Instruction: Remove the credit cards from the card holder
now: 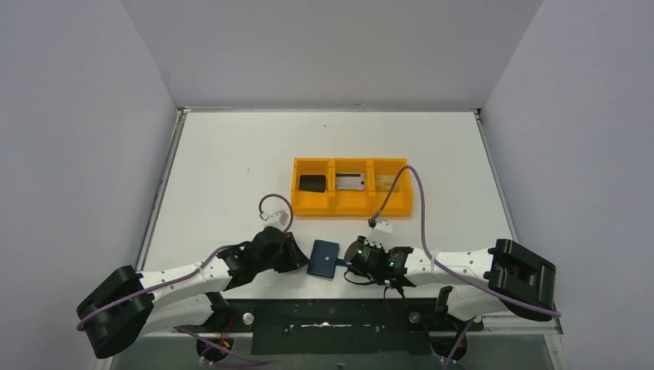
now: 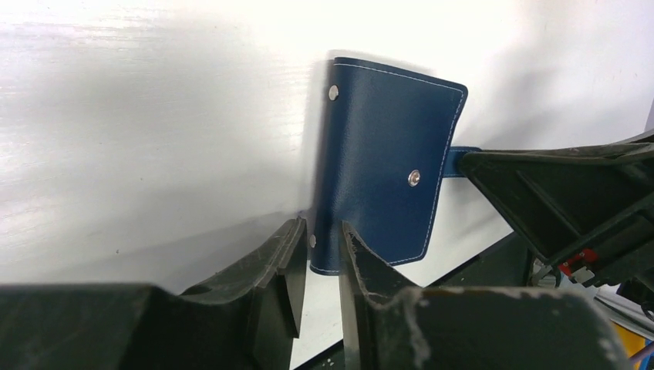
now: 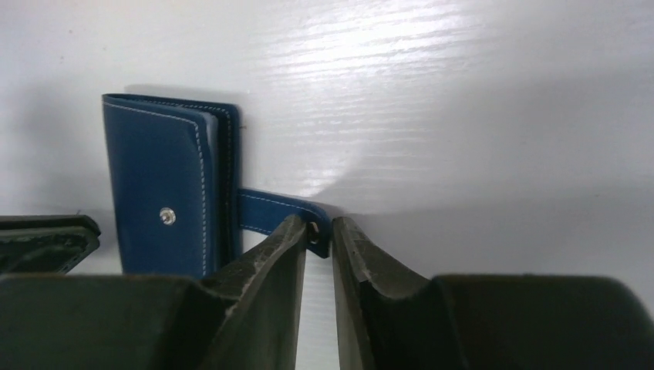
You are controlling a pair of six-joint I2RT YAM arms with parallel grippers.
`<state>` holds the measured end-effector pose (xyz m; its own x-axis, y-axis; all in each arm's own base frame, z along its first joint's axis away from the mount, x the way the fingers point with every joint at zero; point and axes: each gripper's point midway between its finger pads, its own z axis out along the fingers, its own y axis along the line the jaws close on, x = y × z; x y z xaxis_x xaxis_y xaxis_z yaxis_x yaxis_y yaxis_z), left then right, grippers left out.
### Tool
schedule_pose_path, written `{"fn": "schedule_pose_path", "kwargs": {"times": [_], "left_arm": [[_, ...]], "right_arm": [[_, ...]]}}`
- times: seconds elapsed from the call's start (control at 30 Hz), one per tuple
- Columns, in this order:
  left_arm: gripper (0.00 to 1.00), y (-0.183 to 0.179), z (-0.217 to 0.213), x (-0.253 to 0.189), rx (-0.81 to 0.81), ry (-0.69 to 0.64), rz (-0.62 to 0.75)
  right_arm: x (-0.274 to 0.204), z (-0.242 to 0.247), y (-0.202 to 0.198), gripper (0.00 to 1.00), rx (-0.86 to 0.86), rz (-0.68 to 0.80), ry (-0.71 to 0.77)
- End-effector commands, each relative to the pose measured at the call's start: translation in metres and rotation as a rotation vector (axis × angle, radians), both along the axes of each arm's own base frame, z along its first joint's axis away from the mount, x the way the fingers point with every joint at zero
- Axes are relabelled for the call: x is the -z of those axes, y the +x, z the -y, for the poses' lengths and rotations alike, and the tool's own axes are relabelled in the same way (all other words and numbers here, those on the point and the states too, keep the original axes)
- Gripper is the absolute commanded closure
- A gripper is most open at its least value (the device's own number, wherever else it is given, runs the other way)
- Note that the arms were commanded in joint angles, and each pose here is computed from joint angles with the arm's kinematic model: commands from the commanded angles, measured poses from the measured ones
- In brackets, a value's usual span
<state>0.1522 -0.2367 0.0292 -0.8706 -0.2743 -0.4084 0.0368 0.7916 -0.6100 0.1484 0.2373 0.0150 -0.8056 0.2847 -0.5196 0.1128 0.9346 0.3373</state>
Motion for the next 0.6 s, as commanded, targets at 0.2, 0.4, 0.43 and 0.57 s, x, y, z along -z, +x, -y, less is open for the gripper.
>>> {"fn": "schedule_pose_path", "kwargs": {"times": [0.2,0.4,0.43,0.57], "left_arm": [[0.73,0.011,0.02,-0.042,0.07,-0.041,0.084],[0.68,0.012,0.025,-0.048,0.105,-0.016,0.099],[0.66,0.012,0.026,-0.048,0.113,-0.009,0.106],[0.61,0.016,0.029,-0.053,0.125,0.047,0.139]], "right_arm": [[-0.008,-0.017,0.009,0.75,0.043,0.01,0.186],[-0.008,-0.013,0.015,0.83,0.053,0.022,0.203],[-0.01,-0.013,0.016,0.87,0.048,0.027,0.207],[-0.024,-0.024,0.019,1.0,-0.017,0.072,0.254]]}}
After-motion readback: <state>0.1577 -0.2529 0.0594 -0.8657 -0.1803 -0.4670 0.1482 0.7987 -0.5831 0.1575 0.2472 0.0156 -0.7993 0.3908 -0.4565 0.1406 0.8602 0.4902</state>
